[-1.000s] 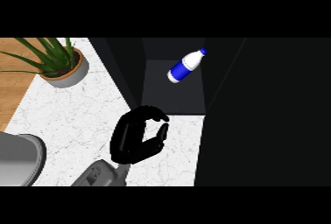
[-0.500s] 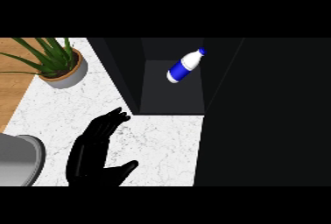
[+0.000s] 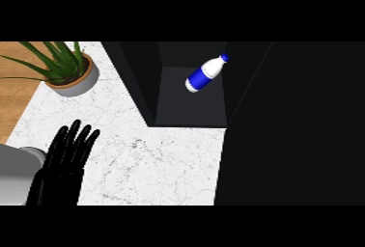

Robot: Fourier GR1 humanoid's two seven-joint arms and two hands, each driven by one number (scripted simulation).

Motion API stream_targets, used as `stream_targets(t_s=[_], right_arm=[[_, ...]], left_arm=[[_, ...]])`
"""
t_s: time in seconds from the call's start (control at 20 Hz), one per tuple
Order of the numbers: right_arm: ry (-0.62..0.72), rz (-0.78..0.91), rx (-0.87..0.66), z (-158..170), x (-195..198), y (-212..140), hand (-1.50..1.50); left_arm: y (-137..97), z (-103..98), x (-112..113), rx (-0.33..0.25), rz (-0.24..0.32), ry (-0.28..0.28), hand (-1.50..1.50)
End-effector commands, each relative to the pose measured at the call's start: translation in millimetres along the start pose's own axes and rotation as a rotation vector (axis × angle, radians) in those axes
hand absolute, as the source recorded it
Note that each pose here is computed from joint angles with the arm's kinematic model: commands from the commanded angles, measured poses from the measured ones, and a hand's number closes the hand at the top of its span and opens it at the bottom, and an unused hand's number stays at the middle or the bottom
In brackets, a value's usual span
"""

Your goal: Pick up the bottled water, place it into the cabinet and close the cabinet

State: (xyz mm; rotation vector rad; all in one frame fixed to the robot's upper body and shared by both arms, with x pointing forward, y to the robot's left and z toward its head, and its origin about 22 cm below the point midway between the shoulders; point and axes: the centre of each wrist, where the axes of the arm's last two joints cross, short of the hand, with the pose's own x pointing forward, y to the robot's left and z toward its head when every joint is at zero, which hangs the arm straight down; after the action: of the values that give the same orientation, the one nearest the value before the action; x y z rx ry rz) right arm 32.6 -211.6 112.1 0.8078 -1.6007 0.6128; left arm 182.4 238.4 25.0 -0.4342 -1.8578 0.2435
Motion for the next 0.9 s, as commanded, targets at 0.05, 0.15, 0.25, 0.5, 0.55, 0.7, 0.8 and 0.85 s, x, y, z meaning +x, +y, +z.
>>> stream_targets(t_s=[0.05, 0.15, 0.25, 0.5, 0.55, 0.7, 0.8, 0.85], right_arm=[[0.005, 0.219, 0.178, -16.5, 47.9, 9.5, 1.50], [-0.004, 0.215, 0.225, -19.1, 45.6, 8.5, 1.50], [-0.004, 0.158, 0.206, -22.0, 40.7, 13.4, 1.50], [-0.110, -0.028, 0.113, -33.5, 29.1, 25.3, 1.50], [-0.116, -0.050, 0.124, -35.1, 25.2, 26.8, 1.50], [-0.118, -0.069, 0.143, -41.6, 17.8, 28.1, 1.50], [-0.095, -0.054, 0.171, -44.2, 14.7, 27.1, 1.50], [-0.099, -0.044, 0.166, -43.8, 18.9, 25.2, 1.50]], left_arm=[[13.0, 9.1, 17.2, 0.023, 0.011, 0.006, -1.50], [24.0, 9.7, 24.1, 0.011, -0.001, 0.011, -1.50], [28.0, 10.0, 27.1, 0.005, 0.011, 0.004, -1.50], [42.1, 17.9, 41.2, 0.003, 0.004, 0.008, -1.50], [47.1, 19.7, 48.0, -0.033, 0.001, 0.003, -1.50], [48.7, 20.9, 49.0, -0.046, 0.014, 0.007, -1.50], [49.7, 18.5, 56.2, -0.056, 0.011, 0.006, -1.50], [53.1, 24.4, 54.2, -0.063, 0.013, 0.028, -1.50]])
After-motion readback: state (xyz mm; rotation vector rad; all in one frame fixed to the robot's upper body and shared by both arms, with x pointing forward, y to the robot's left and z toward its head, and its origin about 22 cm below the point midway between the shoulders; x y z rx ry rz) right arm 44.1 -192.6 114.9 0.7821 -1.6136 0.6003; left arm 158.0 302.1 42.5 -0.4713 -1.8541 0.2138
